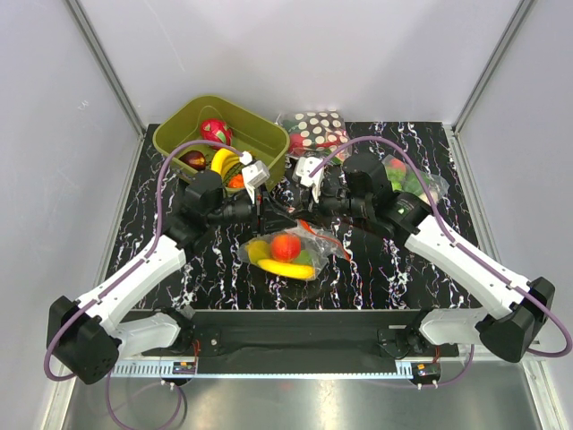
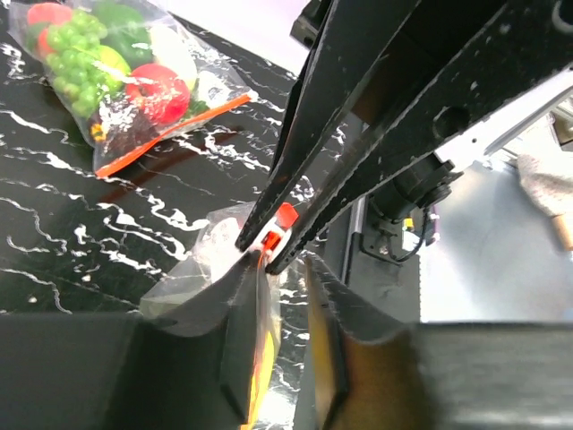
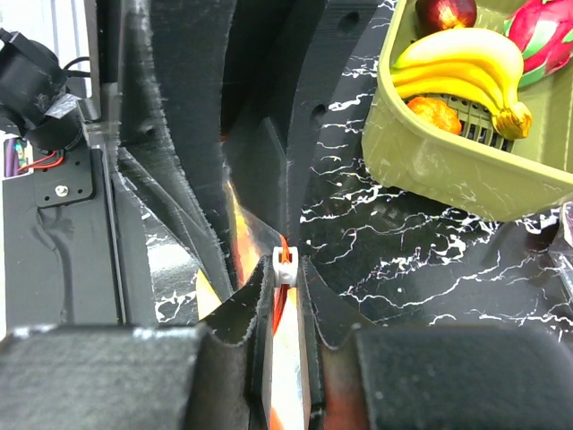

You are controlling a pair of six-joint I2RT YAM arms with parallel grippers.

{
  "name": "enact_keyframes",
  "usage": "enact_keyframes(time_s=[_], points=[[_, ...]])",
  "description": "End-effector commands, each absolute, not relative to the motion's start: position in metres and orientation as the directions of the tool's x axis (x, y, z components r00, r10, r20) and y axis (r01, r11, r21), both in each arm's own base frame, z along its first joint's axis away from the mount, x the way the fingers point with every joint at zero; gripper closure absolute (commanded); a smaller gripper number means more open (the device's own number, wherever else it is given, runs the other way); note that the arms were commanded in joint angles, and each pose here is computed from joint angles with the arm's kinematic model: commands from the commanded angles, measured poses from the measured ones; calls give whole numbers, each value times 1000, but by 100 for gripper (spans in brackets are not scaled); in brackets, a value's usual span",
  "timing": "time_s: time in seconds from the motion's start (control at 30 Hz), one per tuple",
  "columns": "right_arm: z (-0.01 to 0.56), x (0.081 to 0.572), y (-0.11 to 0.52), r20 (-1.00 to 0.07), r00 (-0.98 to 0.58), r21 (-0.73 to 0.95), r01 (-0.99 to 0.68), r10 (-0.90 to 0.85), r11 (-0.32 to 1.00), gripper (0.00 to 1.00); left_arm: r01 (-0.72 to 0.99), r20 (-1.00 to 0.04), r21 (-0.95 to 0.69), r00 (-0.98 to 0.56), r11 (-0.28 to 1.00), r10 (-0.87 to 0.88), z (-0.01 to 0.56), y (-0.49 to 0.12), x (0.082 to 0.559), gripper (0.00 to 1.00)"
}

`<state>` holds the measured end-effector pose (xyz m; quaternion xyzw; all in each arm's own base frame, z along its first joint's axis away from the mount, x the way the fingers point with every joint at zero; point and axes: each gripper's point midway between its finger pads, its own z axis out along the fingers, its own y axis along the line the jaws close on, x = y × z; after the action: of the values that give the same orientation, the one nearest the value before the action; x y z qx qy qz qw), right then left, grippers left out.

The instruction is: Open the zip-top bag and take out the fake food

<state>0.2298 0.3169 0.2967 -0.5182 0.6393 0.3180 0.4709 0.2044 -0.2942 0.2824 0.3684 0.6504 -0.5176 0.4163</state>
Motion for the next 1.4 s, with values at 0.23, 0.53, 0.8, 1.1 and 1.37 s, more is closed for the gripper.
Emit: enact_keyframes(time_s=[0.23,0.53,0.8,1.1,1.37], points=[[317,231,310,-941,16,-116,-954,-339,275,100,944,-951,-305,-309,126,17,301,-297,199,100],[307,229,311,-934,-12,-86,-962,-356,258,100,919,-964,-257,-264,300,-17,302,-283,220,100],[298,224,314,-928,-45,-46,-972,-371,232,100,867,-967,-255,-239,428,-93,309,-264,238,100],[290,217,312,-916,-68,-15,-979,-395,204,100,851,-963,-268,-249,451,-101,308,-261,244,100],[284,217,311,-908,-83,-7,-977,-410,213,100,830,-964,-264,-238,491,-117,309,-254,249,100]])
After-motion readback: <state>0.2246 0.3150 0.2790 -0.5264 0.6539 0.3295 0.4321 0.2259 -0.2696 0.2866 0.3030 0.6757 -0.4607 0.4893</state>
